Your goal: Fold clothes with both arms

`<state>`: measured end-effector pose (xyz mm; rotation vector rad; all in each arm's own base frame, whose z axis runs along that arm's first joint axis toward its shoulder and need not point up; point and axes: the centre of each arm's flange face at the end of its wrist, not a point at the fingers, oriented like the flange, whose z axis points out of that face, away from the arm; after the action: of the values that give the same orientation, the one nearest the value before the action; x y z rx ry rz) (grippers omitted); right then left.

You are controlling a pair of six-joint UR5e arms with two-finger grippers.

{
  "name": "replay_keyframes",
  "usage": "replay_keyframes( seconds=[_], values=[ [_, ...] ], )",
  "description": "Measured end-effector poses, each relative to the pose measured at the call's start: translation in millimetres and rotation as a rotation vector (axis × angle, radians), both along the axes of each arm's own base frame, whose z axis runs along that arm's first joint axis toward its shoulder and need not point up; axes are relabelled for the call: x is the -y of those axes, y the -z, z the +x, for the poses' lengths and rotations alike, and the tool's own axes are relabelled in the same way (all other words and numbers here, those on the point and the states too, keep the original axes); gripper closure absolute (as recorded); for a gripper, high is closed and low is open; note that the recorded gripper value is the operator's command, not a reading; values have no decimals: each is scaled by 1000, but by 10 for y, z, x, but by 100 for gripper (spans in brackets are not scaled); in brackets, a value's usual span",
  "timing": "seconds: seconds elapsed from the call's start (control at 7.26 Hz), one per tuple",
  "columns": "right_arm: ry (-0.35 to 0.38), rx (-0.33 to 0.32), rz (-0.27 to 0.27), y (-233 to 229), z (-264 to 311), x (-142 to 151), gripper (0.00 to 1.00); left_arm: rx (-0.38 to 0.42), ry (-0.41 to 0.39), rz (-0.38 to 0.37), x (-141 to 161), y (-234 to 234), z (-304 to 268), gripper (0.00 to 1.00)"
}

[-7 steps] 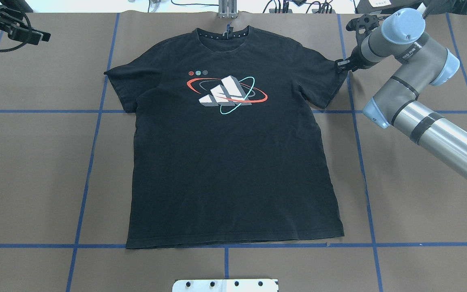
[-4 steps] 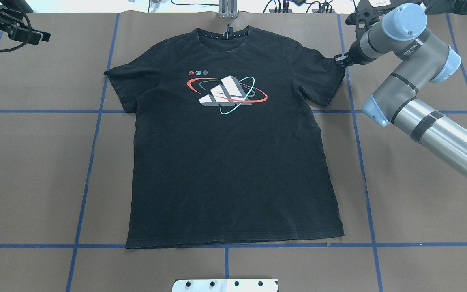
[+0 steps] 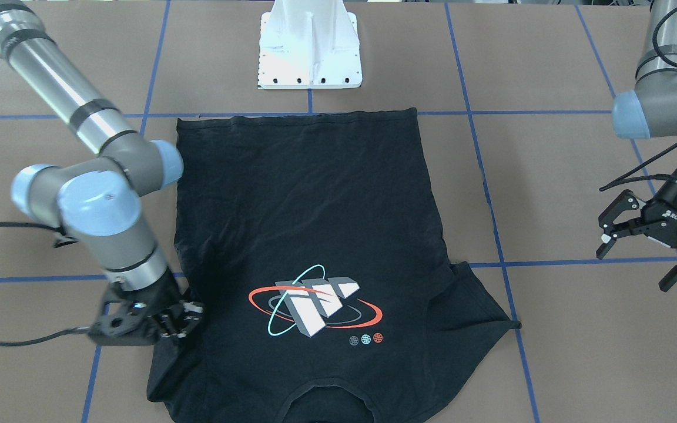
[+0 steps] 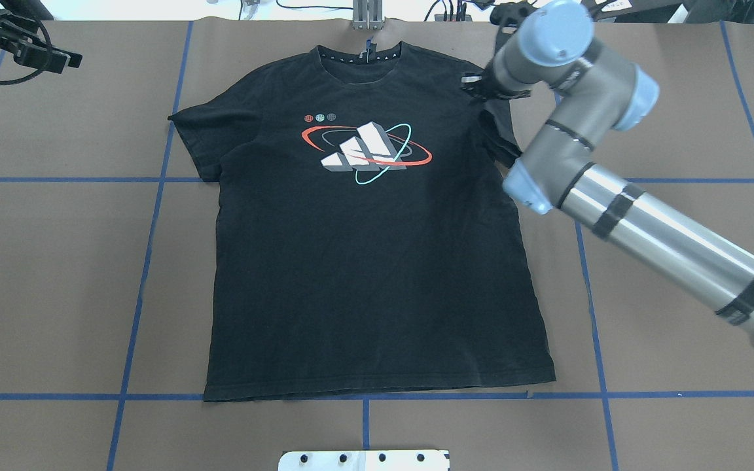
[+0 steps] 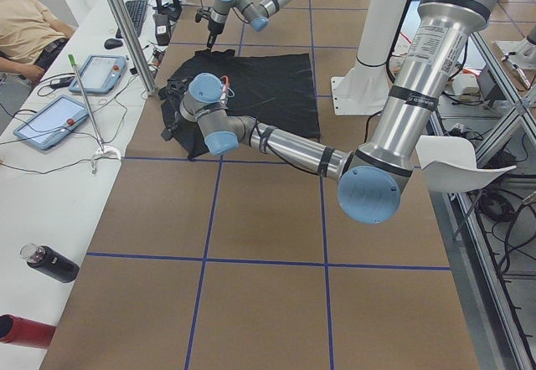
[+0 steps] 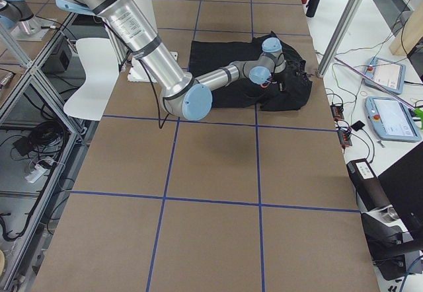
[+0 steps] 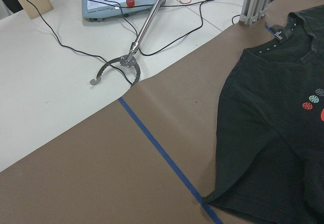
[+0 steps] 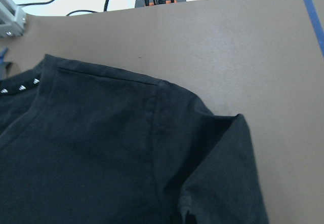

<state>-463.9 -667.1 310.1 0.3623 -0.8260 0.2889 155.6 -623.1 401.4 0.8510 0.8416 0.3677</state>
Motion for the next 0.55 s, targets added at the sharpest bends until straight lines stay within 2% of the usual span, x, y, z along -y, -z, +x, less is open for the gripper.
replay_keyframes(
  seconds=[0.28, 0.55],
  values=[
    [-75, 4, -28, 400, -603, -202, 100, 0, 0, 1, 2, 6, 3, 0],
    [-93, -12, -26, 494, -950, -335, 100, 0, 0, 1, 2, 7, 4, 0]
  ],
)
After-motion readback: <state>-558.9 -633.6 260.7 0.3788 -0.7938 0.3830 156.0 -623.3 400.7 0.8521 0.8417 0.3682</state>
